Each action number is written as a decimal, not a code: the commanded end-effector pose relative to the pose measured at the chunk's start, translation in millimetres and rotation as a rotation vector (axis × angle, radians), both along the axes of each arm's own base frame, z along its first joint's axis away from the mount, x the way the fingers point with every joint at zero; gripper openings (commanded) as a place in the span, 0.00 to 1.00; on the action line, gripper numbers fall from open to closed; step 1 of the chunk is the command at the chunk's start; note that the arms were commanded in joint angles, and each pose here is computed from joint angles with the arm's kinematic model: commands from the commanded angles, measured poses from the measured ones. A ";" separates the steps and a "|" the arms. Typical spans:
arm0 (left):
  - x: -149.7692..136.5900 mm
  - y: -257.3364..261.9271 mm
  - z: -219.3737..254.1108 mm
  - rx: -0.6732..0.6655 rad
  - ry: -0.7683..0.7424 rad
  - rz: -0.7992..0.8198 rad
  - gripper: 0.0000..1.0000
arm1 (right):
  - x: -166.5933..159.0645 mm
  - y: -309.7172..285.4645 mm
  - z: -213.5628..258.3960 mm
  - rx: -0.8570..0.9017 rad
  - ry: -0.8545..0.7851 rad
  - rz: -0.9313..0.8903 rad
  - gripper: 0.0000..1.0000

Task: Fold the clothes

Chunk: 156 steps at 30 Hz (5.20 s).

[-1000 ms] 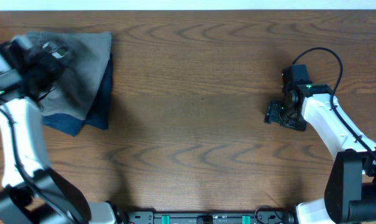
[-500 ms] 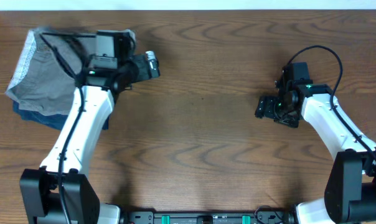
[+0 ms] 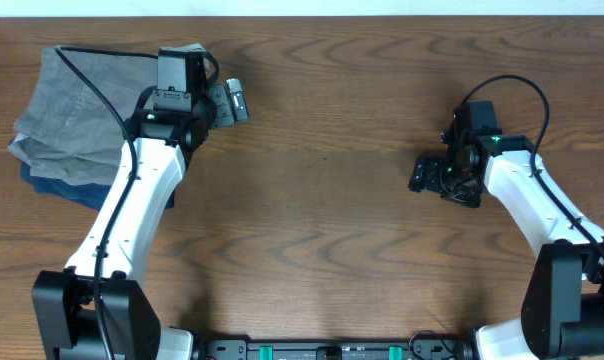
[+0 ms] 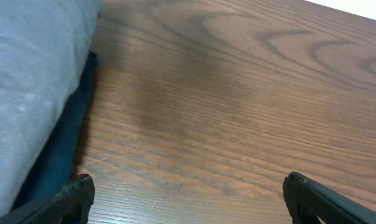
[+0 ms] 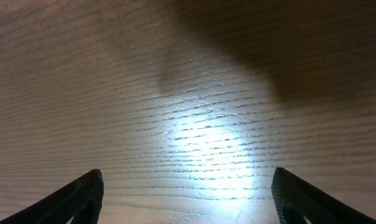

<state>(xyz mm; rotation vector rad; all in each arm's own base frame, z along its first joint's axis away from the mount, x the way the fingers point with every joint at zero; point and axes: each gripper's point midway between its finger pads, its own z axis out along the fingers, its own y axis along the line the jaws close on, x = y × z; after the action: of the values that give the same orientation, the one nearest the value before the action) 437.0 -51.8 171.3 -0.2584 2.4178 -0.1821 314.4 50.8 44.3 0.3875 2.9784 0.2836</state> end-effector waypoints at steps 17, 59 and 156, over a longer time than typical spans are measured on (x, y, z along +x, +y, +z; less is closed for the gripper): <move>-135.8 21.9 -58.2 0.096 0.609 0.004 0.98 | -39.1 -1.5 1.0 0.015 0.156 0.009 0.88; -246.8 24.5 59.1 0.023 -0.225 -0.034 0.98 | -108.1 -51.0 157.3 -0.139 -0.657 -0.126 0.99; -252.0 26.1 54.4 0.027 -0.210 -0.034 0.98 | -69.8 -23.0 113.6 -0.310 -1.390 0.229 0.99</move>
<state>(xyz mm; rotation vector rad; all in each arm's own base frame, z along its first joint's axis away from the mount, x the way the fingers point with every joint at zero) 186.5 -28.2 228.1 -0.1628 2.2206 -0.1920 245.0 26.6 158.3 -0.1536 1.6337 0.0535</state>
